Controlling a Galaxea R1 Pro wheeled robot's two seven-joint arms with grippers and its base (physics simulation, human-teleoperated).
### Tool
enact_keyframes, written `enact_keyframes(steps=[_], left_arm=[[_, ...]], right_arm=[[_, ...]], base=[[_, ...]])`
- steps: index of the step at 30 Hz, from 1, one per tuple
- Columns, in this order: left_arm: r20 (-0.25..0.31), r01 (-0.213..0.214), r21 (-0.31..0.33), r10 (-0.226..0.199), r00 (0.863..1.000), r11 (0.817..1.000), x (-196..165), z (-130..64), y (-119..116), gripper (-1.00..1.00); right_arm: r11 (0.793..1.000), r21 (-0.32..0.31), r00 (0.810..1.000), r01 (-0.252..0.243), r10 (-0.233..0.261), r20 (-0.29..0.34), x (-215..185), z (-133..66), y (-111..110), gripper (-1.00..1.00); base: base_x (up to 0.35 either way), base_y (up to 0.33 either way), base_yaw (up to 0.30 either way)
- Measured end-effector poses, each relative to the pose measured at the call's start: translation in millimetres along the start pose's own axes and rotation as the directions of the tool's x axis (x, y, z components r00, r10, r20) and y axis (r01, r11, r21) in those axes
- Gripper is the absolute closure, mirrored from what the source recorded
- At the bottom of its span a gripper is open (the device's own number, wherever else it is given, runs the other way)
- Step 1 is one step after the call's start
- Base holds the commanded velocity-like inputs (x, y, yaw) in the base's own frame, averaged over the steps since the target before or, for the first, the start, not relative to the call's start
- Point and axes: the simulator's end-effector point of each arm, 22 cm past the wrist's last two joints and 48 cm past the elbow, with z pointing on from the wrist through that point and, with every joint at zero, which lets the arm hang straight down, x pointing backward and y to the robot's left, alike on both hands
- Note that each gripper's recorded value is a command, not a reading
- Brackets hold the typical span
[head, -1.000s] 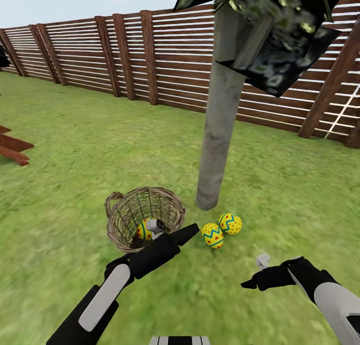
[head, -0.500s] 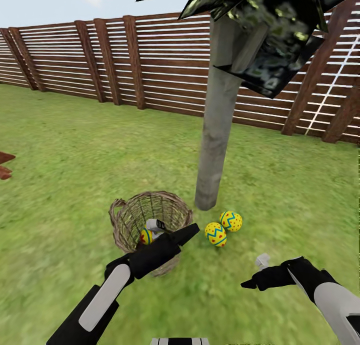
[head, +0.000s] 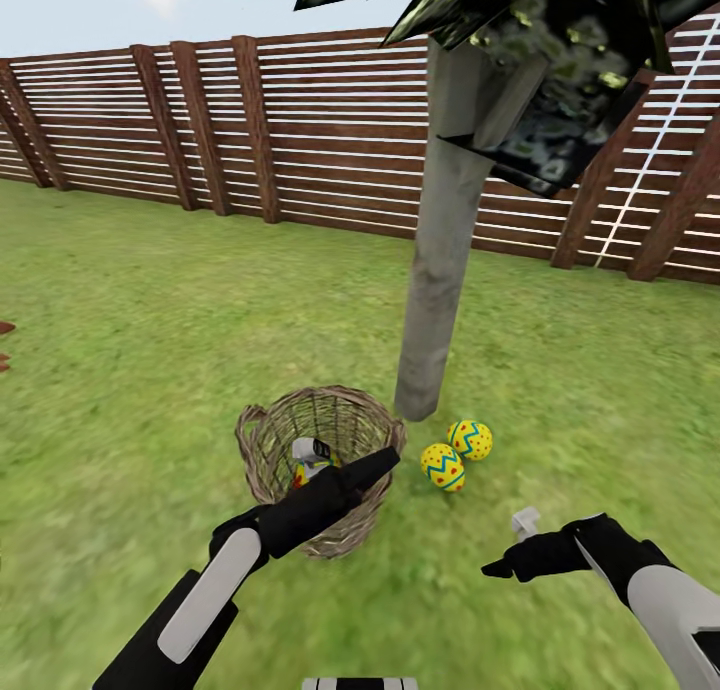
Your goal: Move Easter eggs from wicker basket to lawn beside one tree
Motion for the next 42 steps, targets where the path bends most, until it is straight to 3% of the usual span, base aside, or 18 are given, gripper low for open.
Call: enact_keyframes(steps=[4,8,9,11,12,14,16,20,26,34,39,42], left_arm=[[0.0,-0.002,0.011,0.002,1.0,1.0,-0.4,0.9,-3.5,-1.0],[0.027,-0.038,0.081,0.036,0.999,0.996,-18.8,-0.8,-25.6,-1.0],[0.033,-0.036,0.187,0.03,0.999,0.982,-48.2,-26.1,-56.3,-1.0],[0.086,-0.049,0.256,0.028,0.996,0.966,-86.4,-62.6,-77.7,-1.0],[0.134,-0.078,0.297,0.04,0.99,0.952,-108.9,-86.6,-92.6,-1.0],[0.172,-0.116,0.309,0.064,0.983,0.944,-127.2,-109.1,-102.0,-1.0],[0.174,-0.142,0.304,0.091,0.981,0.942,-136.8,-126.9,-108.4,-1.0],[0.166,-0.174,0.368,0.12,0.979,0.914,-140.3,-147.0,-129.2,-1.0],[0.162,-0.174,0.381,0.119,0.979,0.908,-139.0,-148.1,-132.0,-1.0],[0.162,-0.173,0.382,0.118,0.98,0.908,-139.0,-148.3,-131.8,-1.0],[0.162,-0.169,0.384,0.114,0.98,0.908,-138.7,-148.0,-131.8,-1.0],[0.16,-0.166,0.386,0.112,0.981,0.907,-137.8,-147.2,-131.7,-1.0]], right_arm=[[1.0,0.002,1.0,0.001,-0.001,0.007,-1.9,-3.6,-2.6,-1.0],[1.0,0.001,0.999,-0.029,0.029,0.039,-8.7,-10.7,-7.5,-1.0],[0.996,-0.057,0.988,-0.07,0.077,0.13,-38.7,-24.7,-0.6,-1.0],[0.994,-0.082,0.979,-0.077,0.091,0.184,-70.3,-44.0,3.4,-1.0],[0.993,-0.091,0.971,-0.077,0.095,0.218,-97.2,-63.2,7.3,-1.0],[0.993,-0.103,0.964,-0.056,0.08,0.254,-123.9,-85.0,15.7,-1.0],[0.991,-0.134,0.956,-0.021,0.06,0.289,-146.6,-106.0,30.5,-1.0],[0.99,-0.138,0.94,0.015,0.033,0.339,-180.2,-141.9,49.7,-1.0],[0.993,-0.119,0.928,0.004,0.04,0.369,-203.5,-171.2,62.9,-1.0],[0.988,-0.152,0.916,0.026,0.037,0.399,-227.3,-171.6,100.8,-1.0],[0.984,-0.173,0.914,0.04,0.033,0.403,-238.8,-154.2,128.2,-1.0],[0.989,-0.146,0.914,0.026,0.036,0.405,-243.8,-144.3,130.6,-1.0]], base=[[0.0,0.005,0.0],[0.0,0.0,0.0],[0.0,0.0,0.0],[0.0,0.0,0.0],[0.0,0.0,0.0],[0.0,0.0,0.0],[0.0,0.0,0.0],[0.0,0.0,0.0],[0.0,0.0,0.0],[0.001,0.0,0.0],[0.17,0.136,0.0],[0.201,0.257,0.0]])
